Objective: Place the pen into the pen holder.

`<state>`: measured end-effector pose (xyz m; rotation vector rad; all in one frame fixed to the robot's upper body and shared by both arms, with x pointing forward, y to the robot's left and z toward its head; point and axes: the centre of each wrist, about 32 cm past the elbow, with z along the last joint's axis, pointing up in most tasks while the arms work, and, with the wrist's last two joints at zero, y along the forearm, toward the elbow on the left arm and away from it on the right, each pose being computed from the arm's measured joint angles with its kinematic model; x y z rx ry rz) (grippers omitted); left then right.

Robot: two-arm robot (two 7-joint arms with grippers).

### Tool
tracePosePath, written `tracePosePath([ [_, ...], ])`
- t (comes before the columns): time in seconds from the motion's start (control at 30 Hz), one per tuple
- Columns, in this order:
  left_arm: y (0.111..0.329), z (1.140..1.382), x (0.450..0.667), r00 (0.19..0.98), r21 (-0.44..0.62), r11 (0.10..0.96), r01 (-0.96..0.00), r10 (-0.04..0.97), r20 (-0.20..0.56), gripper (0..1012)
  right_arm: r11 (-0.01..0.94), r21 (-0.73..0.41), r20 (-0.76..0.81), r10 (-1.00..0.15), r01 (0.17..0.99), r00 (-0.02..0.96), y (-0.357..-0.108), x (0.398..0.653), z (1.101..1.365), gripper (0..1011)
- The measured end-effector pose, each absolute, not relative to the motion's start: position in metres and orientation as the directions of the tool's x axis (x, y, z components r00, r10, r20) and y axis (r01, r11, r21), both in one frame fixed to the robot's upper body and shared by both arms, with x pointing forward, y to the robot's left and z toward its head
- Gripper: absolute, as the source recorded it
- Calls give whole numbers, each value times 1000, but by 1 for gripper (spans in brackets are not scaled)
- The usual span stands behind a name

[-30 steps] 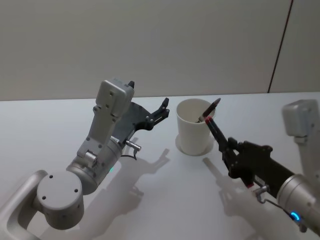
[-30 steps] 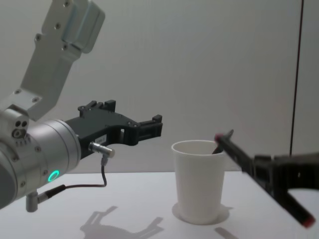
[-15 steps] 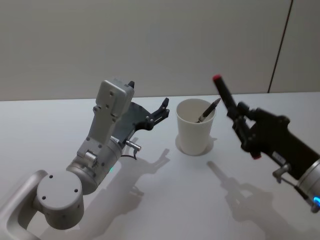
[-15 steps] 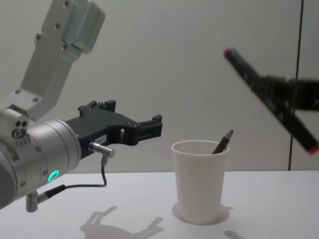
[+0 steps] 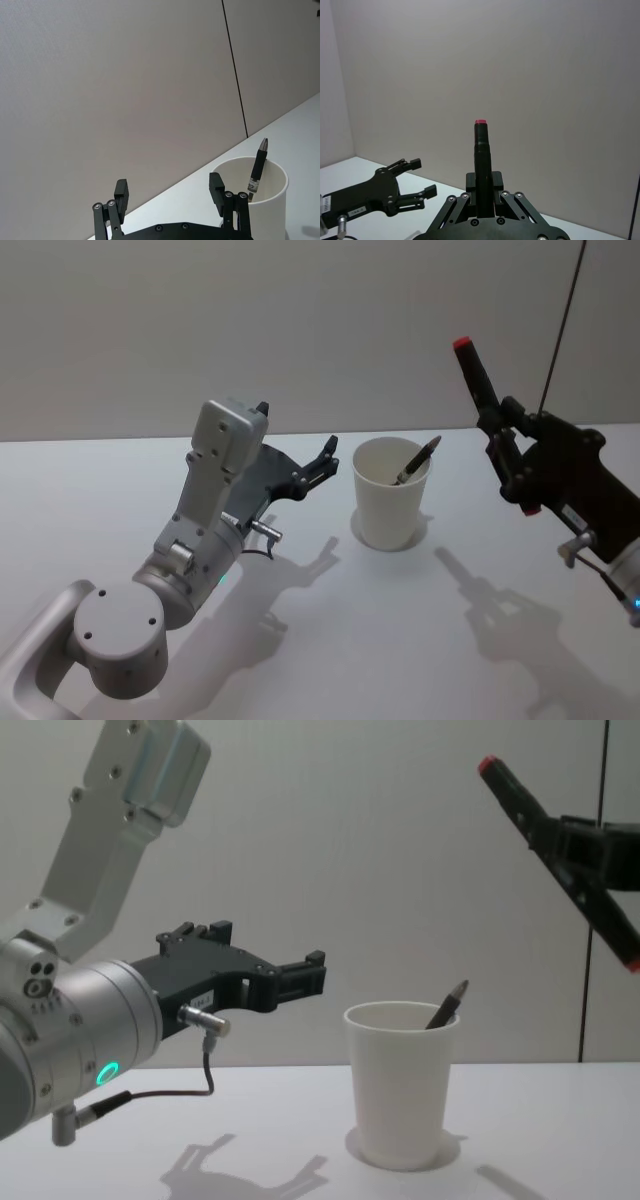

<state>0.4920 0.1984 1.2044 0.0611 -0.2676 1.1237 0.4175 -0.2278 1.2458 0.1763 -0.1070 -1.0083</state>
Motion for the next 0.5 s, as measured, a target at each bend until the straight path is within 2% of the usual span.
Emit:
tracePosePath([
  [0.5,198,1204,492,404,-86,434,-897,882,242,1001,495,203,128,-869,845,478,-209,447,1234,177],
])
